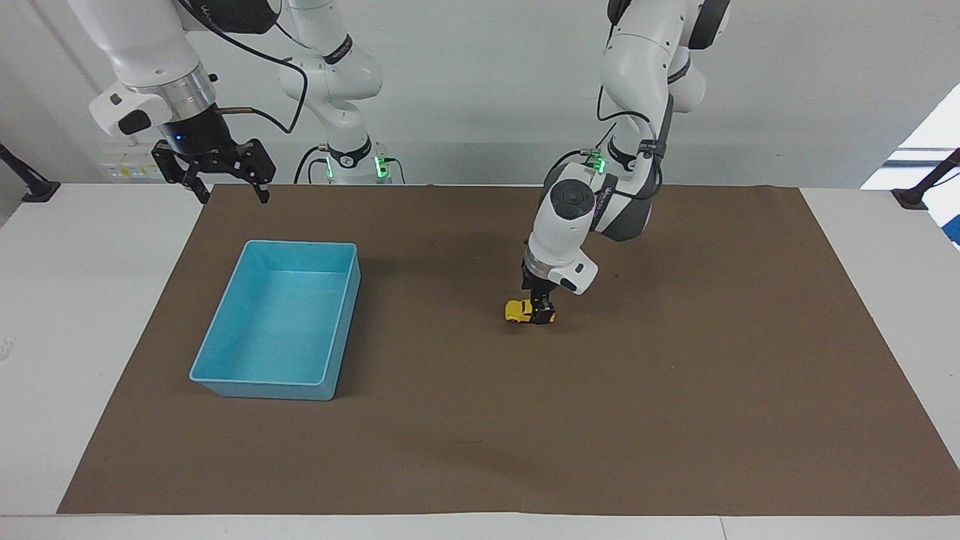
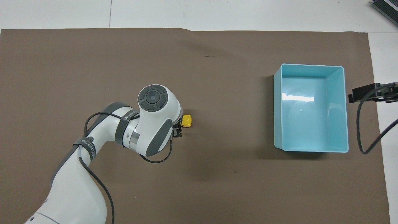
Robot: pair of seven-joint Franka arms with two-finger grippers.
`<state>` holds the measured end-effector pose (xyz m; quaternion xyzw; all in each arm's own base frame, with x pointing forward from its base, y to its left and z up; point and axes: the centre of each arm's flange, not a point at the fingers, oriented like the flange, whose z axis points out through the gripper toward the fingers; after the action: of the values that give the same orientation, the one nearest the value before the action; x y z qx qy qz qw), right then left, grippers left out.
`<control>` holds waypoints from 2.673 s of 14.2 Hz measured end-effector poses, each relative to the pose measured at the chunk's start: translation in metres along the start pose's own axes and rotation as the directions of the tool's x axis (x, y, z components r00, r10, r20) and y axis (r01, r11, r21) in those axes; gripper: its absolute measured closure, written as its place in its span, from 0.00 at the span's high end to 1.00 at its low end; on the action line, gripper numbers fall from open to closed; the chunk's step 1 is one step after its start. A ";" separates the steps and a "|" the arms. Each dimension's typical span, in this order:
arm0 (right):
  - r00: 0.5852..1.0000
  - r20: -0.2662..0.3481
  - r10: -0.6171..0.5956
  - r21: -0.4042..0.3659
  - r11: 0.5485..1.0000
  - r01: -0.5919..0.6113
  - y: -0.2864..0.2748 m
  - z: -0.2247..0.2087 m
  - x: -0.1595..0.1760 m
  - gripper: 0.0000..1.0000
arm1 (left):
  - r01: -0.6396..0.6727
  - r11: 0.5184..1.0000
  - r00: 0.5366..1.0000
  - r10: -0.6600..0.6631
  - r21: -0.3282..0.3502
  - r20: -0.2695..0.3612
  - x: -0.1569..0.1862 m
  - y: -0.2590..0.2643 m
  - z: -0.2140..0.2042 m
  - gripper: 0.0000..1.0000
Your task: Wind up and store yellow beetle car
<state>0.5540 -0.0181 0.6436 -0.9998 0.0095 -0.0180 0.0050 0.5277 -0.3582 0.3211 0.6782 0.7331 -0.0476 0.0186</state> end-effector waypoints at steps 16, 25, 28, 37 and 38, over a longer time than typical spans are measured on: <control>1.000 0.000 0.000 0.000 1.000 0.000 0.000 0.000 0.000 1.00 | -0.020 0.999 0.999 0.019 -0.025 -0.027 0.000 0.001 0.000 0.41; 1.000 0.000 0.000 0.000 1.000 0.000 0.000 0.000 0.000 1.00 | 0.040 0.999 0.998 -0.040 -0.004 -0.047 0.044 0.025 -0.005 0.41; 1.000 0.000 0.000 0.000 1.000 0.000 0.000 0.000 0.000 1.00 | 0.065 0.998 0.996 -0.064 0.004 -0.054 0.065 0.034 -0.007 0.41; 1.000 0.000 0.000 0.000 1.000 0.000 0.000 0.000 0.000 1.00 | 0.087 0.996 0.994 -0.086 0.016 -0.067 0.107 0.049 -0.012 0.41; 1.000 0.000 0.000 0.000 1.000 0.000 0.000 0.000 0.000 1.00 | 0.085 0.996 0.994 -0.084 0.016 -0.068 0.108 0.049 -0.012 0.41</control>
<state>0.5540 -0.0181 0.6436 -0.9998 0.0095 -0.0180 0.0050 0.5686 -0.2459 0.3208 0.6480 0.7608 -0.0325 -0.0147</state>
